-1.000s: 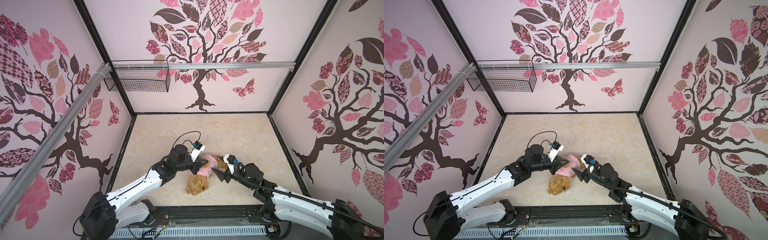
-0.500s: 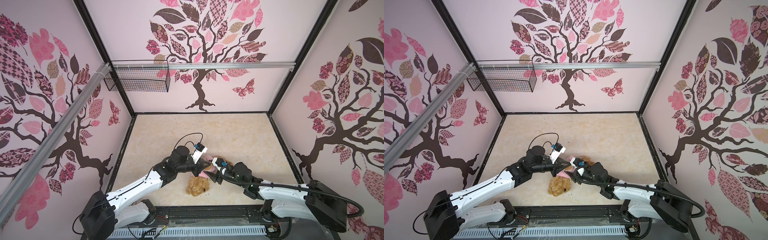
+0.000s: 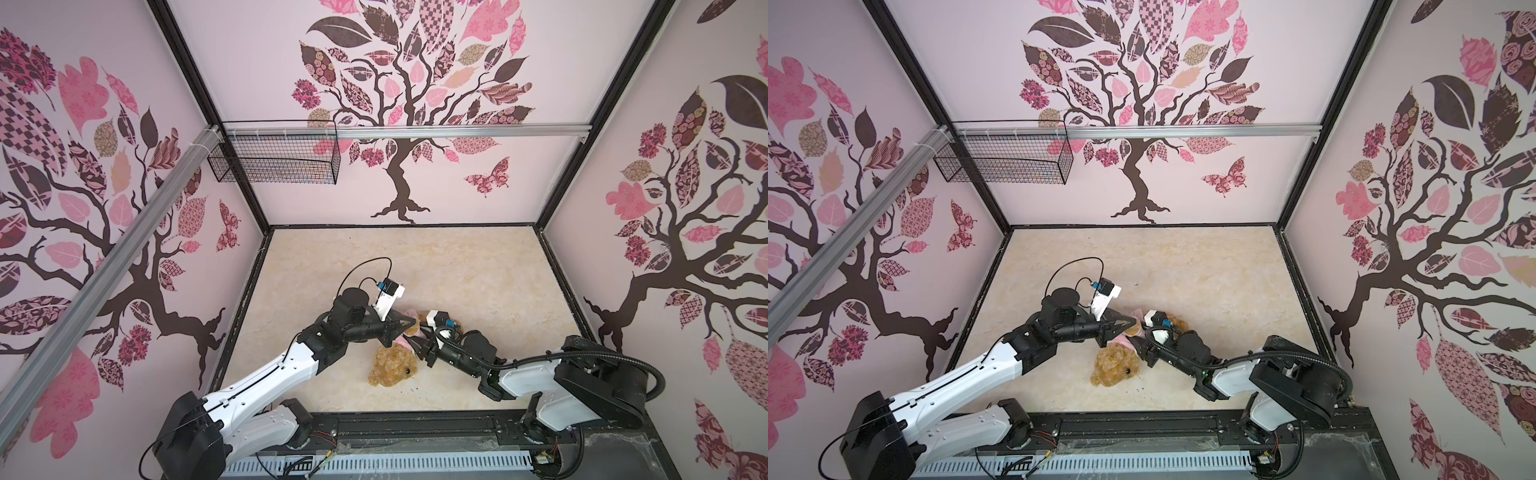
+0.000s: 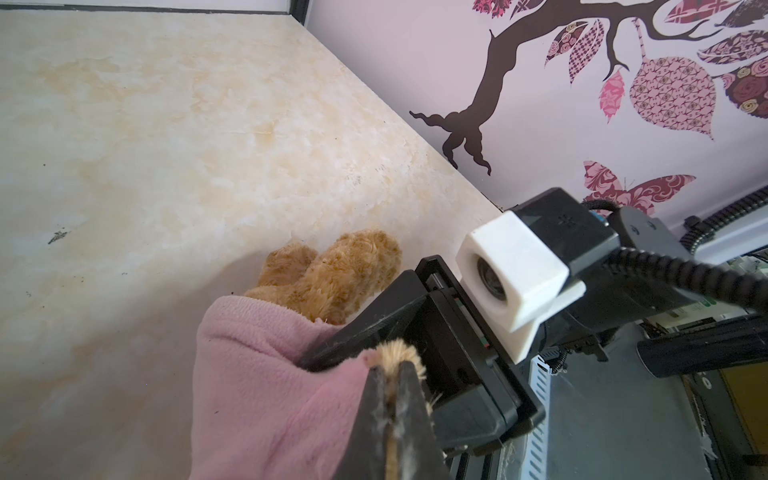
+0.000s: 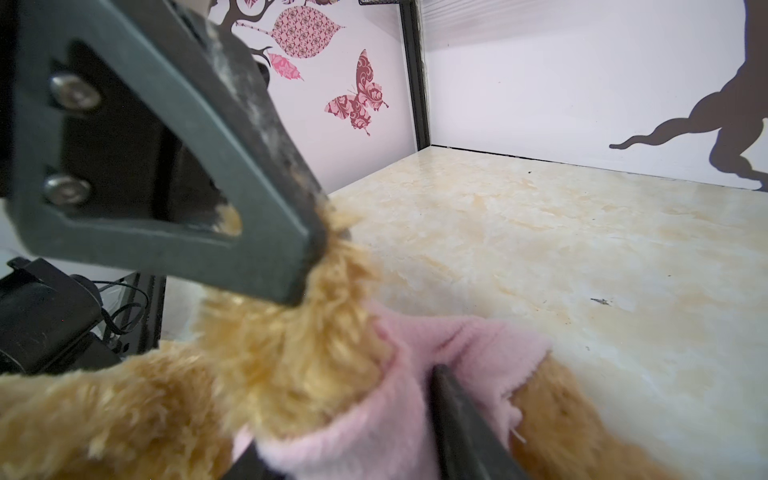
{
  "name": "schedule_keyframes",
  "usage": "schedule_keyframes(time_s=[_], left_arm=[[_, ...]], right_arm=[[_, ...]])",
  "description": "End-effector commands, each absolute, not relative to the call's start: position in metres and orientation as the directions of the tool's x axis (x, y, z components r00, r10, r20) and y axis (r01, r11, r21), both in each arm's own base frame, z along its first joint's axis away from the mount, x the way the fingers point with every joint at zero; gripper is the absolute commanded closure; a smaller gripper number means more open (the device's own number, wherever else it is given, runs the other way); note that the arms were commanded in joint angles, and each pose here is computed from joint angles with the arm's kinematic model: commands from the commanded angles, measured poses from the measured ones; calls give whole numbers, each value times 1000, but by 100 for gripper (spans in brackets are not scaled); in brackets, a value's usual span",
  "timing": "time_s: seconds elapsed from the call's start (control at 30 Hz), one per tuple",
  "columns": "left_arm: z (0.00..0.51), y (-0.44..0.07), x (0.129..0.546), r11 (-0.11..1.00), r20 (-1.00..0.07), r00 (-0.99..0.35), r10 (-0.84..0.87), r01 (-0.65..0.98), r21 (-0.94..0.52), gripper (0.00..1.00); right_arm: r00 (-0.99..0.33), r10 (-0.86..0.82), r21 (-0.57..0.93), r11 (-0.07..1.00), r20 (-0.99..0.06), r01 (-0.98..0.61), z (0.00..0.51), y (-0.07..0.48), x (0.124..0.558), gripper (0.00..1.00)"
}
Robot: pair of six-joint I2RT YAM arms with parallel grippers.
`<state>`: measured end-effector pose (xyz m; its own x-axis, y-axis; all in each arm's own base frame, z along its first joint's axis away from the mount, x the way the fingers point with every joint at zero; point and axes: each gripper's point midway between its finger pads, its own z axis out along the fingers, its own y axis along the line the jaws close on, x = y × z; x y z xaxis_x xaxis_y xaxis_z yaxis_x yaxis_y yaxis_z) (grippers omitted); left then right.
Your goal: Dress the teddy bear
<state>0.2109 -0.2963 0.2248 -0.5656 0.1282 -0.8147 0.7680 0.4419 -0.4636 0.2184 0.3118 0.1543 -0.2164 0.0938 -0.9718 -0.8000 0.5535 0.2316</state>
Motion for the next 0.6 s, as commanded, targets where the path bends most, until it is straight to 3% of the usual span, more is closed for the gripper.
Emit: schedule_keyframes(time_s=[0.0, 0.13, 0.23, 0.43, 0.57], left_arm=[[336, -308, 204, 249, -928, -363, -86, 894, -373, 100], [337, -306, 212, 270, -923, -368, -113, 883, -385, 100], [312, -309, 216, 293, -907, -416, -62, 861, -415, 100], [265, -309, 213, 311, -860, -510, -20, 814, -490, 100], [257, -309, 211, 314, -852, -523, -11, 808, -500, 100]], right_arm=[[-406, -61, 269, 659, -912, -703, 77, 288, 218, 48], [-381, -74, 244, 653, -921, -717, 83, 288, 218, 39], [-291, -47, 200, 621, -956, -758, 115, 292, 216, 33], [-49, -53, 11, 562, -997, -827, 188, 300, 213, 30], [48, -74, -79, 518, -996, -852, 205, 305, 207, 29]])
